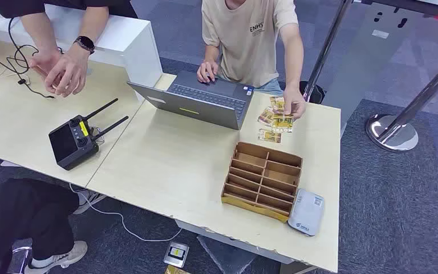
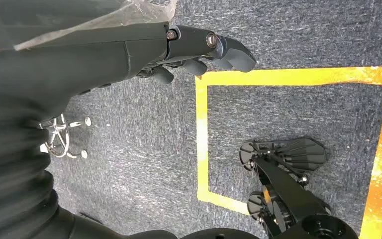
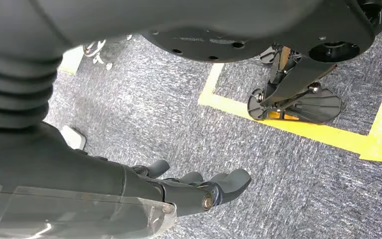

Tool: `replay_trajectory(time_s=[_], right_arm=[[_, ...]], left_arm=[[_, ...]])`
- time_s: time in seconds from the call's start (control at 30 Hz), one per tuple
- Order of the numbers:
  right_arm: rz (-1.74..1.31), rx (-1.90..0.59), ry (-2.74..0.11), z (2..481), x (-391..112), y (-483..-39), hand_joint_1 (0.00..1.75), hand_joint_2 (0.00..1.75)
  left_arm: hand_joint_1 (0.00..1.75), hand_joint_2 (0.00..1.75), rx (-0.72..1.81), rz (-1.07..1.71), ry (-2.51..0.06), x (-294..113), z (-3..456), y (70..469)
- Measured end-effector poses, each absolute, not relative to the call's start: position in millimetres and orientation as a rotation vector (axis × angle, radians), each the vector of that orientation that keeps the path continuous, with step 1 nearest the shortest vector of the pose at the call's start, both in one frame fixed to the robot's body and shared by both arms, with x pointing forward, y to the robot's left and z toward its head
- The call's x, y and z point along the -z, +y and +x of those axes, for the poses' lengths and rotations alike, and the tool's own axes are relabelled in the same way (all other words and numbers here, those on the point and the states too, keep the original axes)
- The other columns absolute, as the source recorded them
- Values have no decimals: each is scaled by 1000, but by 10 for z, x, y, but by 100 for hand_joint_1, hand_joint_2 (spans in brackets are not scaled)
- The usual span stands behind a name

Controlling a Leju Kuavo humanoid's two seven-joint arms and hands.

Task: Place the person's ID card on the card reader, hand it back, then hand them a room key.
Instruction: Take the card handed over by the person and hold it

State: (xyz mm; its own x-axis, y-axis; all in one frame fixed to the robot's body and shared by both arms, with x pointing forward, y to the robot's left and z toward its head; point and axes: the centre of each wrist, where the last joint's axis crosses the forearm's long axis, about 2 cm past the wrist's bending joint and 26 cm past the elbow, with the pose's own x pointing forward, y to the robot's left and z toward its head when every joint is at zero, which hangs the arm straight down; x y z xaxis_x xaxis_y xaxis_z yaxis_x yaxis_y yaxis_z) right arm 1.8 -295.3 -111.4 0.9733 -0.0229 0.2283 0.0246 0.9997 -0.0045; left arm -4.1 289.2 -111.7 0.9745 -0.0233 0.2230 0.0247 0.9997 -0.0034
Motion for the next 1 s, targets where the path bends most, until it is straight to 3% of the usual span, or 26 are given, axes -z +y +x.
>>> replay_trajectory(time_s=[0.4, 0.43, 0.53, 0.57, 1.0], right_arm=[[-16, 115, -247, 181, 1107, -2929, 0, 175], [-18, 132, -248, 203, 1106, -2929, 0, 131], [-28, 184, -250, 266, 1103, -2937, 0, 0], [-31, 200, -250, 287, 1101, -2940, 0, 0], [-95, 431, -250, 527, 1083, -3091, 0, 0]], left_arm=[[0, 175, -39, 31, -224, 1108, 151, 2844], [0, 175, -48, 37, -223, 1107, 176, 2836], [0, 44, -73, 55, -217, 1102, 248, 2812], [0, 0, -80, 60, -215, 1100, 271, 2804], [0, 0, -123, 133, -177, 1077, 521, 2710]])
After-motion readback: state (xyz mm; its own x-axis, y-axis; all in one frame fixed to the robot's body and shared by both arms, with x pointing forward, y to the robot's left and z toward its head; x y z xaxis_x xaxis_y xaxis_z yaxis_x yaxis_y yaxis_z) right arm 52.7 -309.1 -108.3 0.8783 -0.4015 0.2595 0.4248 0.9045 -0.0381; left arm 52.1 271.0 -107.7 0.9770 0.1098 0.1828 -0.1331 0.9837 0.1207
